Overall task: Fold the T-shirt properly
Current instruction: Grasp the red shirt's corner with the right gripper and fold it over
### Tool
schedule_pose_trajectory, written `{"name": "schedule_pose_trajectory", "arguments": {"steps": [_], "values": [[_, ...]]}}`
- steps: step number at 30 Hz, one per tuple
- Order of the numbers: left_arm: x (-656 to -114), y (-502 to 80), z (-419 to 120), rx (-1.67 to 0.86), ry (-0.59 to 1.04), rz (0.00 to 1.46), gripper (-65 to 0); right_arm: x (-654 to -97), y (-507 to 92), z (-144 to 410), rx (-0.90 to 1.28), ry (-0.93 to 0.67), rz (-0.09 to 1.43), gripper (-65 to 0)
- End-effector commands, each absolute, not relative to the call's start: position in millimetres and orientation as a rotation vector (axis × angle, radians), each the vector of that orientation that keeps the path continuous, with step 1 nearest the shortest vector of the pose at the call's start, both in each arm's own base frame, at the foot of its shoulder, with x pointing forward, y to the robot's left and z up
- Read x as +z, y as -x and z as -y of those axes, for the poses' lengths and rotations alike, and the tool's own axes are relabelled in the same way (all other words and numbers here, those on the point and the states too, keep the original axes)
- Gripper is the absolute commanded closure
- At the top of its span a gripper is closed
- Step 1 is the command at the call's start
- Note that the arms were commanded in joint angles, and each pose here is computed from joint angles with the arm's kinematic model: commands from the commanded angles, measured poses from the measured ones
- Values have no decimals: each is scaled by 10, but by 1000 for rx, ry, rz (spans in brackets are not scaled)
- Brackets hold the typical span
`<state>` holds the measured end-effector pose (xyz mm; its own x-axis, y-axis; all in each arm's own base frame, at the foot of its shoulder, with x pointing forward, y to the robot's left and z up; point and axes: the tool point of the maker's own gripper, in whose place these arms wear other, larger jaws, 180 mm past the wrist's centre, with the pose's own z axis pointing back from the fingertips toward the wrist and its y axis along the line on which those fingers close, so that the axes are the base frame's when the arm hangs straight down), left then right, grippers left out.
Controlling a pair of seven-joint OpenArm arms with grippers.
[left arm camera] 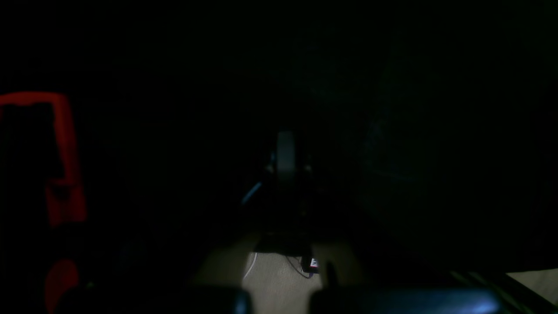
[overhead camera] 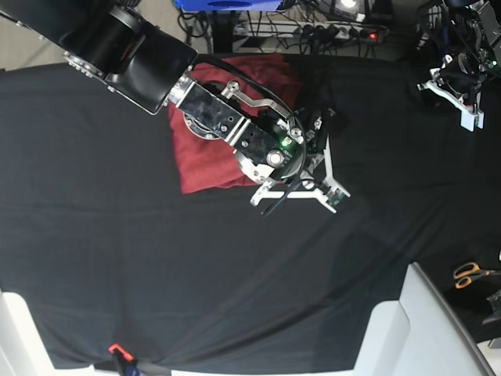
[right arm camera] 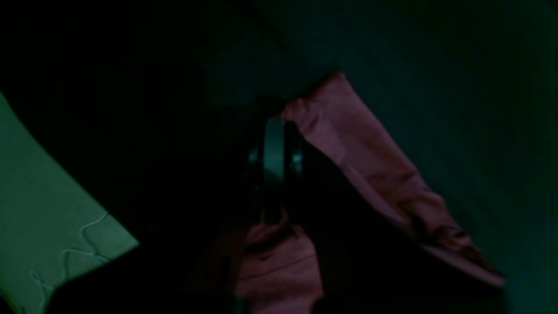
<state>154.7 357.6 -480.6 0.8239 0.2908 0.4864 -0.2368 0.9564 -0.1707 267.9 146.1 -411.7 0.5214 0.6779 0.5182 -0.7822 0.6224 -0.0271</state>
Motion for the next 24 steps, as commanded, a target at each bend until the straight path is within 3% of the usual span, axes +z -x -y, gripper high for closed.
{"name": "schedule_pose_trajectory", "arguments": {"steps": [1, 14, 19, 21, 24], "values": [[-4766, -1552, -3639, 271, 88, 531, 0, -3913, -2787, -1573, 888, -241, 583, -6], [-4766, -1552, -3639, 271, 88, 531, 0, -4157, -2841, -1517, 873, -226, 577, -6], [-4766, -1552, -3639, 271, 88, 531, 0, -4073, -2919, -1616, 867, -265, 658, -12], [-4766, -1552, -3639, 271, 88, 531, 0, -4062, -2927, -1626, 866, -269, 667, -69], [-4766, -1552, -3639, 271, 88, 531, 0, -4042, -2917, -1640, 868, -273, 670, -227]]}}
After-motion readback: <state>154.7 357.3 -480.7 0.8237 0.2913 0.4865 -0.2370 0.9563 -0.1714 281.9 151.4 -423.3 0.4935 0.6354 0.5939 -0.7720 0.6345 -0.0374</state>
